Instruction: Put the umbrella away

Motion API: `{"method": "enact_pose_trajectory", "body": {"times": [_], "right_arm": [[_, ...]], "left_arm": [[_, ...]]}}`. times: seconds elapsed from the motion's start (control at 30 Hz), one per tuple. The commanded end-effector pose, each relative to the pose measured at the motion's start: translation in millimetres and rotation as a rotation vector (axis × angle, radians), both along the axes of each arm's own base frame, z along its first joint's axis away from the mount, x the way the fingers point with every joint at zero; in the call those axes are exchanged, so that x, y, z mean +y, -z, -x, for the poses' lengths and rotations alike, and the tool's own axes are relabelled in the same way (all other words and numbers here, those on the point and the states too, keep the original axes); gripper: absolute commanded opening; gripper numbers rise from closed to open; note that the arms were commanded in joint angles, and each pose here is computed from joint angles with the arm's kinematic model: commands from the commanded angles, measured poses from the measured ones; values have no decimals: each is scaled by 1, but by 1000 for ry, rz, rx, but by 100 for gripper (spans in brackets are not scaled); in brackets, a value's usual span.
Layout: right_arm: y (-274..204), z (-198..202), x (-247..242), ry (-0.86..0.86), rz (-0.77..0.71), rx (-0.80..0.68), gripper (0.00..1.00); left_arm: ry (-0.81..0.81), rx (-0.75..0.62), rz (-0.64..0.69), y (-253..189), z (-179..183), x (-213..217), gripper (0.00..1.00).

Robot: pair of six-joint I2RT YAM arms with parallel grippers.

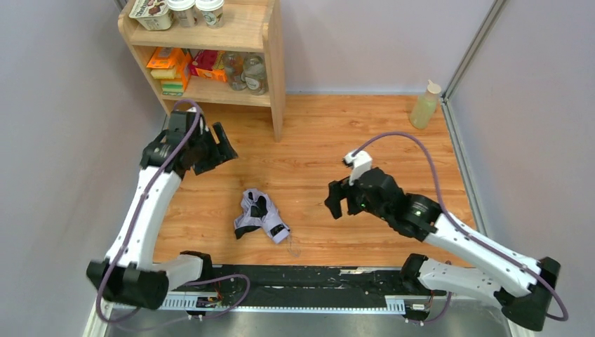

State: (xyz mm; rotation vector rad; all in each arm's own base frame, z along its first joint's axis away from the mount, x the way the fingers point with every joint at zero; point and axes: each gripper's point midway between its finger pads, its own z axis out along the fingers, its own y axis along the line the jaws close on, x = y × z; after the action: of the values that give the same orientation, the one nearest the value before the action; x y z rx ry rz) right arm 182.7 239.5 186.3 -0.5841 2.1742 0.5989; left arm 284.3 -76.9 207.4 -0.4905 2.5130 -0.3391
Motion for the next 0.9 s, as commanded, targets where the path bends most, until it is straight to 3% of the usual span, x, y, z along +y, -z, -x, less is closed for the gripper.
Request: {"method": "enact_pose_trajectory", "body": {"times": [0.0, 0.17, 0.33, 0.6, 0.8, 0.87], "right_arm": [[-66, -21, -79, 357, -26, -203, 91], [-129, -2, -165, 571, -149, -404, 100], [-183, 28, -239, 718, -316, -552, 100], [-226, 54, -292, 794, -393, -661, 100], [-238, 61, -307, 805, -382, -700, 100], [-240, 62, -299, 739, -358, -712, 100]], "left_arm": [[64, -275, 123, -72, 24, -15, 81], [276, -659, 388, -162, 59, -60, 81], [452, -786, 473, -215, 91, -80, 81], [421, -1030, 322, -268, 115, -53, 81], [380, -1138, 235, -290, 127, -36, 81], [371, -1156, 224, -294, 130, -33, 81]]}}
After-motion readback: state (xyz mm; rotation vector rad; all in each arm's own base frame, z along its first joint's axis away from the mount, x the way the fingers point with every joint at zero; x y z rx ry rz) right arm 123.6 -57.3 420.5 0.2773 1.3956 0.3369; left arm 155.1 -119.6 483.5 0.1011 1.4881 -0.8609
